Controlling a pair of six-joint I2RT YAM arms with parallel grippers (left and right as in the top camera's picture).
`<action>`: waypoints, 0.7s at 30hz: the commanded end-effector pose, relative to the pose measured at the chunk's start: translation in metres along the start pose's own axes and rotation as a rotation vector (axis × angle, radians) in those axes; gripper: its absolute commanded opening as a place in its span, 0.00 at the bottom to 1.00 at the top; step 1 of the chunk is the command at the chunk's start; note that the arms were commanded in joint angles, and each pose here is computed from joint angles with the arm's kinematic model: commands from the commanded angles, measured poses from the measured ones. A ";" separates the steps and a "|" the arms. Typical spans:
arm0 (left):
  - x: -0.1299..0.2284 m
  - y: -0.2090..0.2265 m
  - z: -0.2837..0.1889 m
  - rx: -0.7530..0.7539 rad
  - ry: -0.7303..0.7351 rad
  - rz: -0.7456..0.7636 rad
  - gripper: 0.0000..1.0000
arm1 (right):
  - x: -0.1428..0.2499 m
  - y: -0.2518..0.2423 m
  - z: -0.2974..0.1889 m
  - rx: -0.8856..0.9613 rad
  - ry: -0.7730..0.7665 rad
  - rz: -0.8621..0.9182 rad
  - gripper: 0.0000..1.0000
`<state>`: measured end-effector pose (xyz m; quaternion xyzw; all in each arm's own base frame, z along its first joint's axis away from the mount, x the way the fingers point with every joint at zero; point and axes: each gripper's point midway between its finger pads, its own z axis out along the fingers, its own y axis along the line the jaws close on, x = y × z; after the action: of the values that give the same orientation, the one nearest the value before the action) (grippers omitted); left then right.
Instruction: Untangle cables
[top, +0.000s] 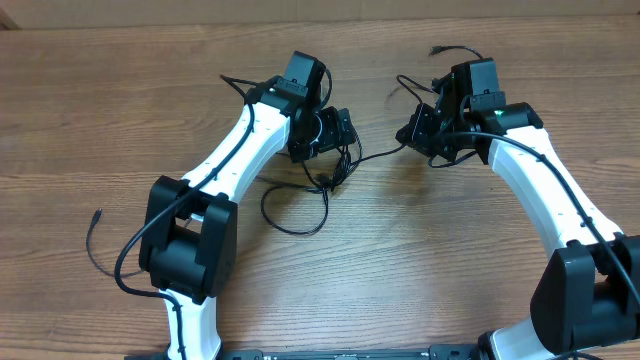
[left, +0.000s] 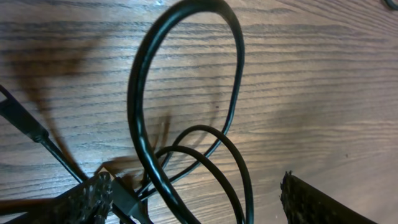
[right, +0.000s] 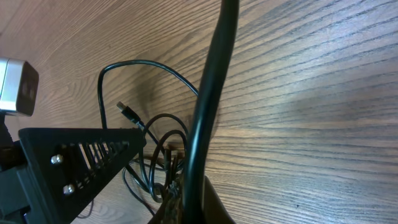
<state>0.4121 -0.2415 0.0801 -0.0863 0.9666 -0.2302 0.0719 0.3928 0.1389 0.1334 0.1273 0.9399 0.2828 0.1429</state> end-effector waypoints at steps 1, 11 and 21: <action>-0.003 -0.001 0.001 -0.031 -0.032 -0.008 0.88 | -0.009 0.011 -0.011 -0.014 -0.040 -0.031 0.04; 0.005 0.029 0.016 -0.094 0.056 -0.014 0.04 | -0.010 0.011 -0.011 -0.016 -0.046 -0.034 0.04; 0.011 0.105 -0.024 -0.082 0.238 -0.013 0.04 | -0.024 -0.016 -0.014 0.141 -0.128 -0.016 0.04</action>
<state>0.3810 -0.1669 0.0527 -0.1059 0.9750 -0.1901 -0.0444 0.3963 0.1281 0.1279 0.1368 0.9469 0.2450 0.1567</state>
